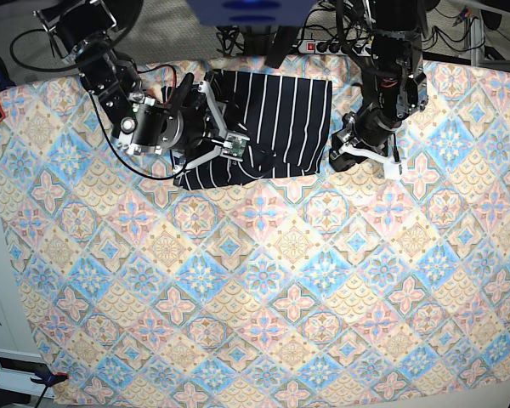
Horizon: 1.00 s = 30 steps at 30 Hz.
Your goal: Fold the T-shirt properly
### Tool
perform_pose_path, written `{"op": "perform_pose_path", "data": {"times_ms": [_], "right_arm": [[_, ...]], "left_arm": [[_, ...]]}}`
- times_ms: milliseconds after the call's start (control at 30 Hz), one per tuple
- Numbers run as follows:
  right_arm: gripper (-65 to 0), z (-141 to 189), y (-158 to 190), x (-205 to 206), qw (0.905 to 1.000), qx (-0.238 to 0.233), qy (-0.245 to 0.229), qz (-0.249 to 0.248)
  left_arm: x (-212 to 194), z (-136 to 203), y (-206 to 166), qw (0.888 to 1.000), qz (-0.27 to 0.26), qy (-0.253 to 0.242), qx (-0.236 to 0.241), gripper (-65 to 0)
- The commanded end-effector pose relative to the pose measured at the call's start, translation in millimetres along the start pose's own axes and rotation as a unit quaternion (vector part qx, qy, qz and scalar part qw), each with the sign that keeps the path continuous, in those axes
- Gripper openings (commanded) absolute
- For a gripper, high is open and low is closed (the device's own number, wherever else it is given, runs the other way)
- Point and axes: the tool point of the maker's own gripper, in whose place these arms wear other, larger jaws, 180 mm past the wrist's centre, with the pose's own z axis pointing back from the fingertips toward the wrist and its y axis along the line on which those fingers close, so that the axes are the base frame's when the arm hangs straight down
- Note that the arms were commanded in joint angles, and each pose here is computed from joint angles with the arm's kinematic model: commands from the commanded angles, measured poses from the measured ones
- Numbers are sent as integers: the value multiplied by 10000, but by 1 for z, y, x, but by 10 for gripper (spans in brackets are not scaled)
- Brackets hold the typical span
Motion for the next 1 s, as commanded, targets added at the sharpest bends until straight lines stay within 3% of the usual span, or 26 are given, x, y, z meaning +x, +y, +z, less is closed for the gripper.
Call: {"op": "perform_pose_path", "data": {"times_ms": [0,200,400,500,667,833,967], "right_arm": [[-447,6,-9,-2,9999,-133,-32,-25],[-461,7,-10,-9,9997,-163,13,-159],[-638,4,-8,-12,9997,-125,58,-203],[-639,7,-10,-3,9998,-159,-63,-106],[-639,13,-17,44,9968,-62,-766,219],[-639,33,-23,113,9819,209,-1871,230],[-638,35,-10,149,9726,448,-2206,588]], "left_arm": [[-15,4,26,9978,-100,312,575,-571],[-16,3,25,9978,-93,329,570,-571],[-15,4,26,9977,-105,333,580,-571],[-15,4,26,9978,-106,318,580,-571],[-15,4,27,9977,-108,317,587,-571],[-14,4,27,9977,-109,310,587,-572],[-14,4,27,9977,-105,305,591,-574]]}}
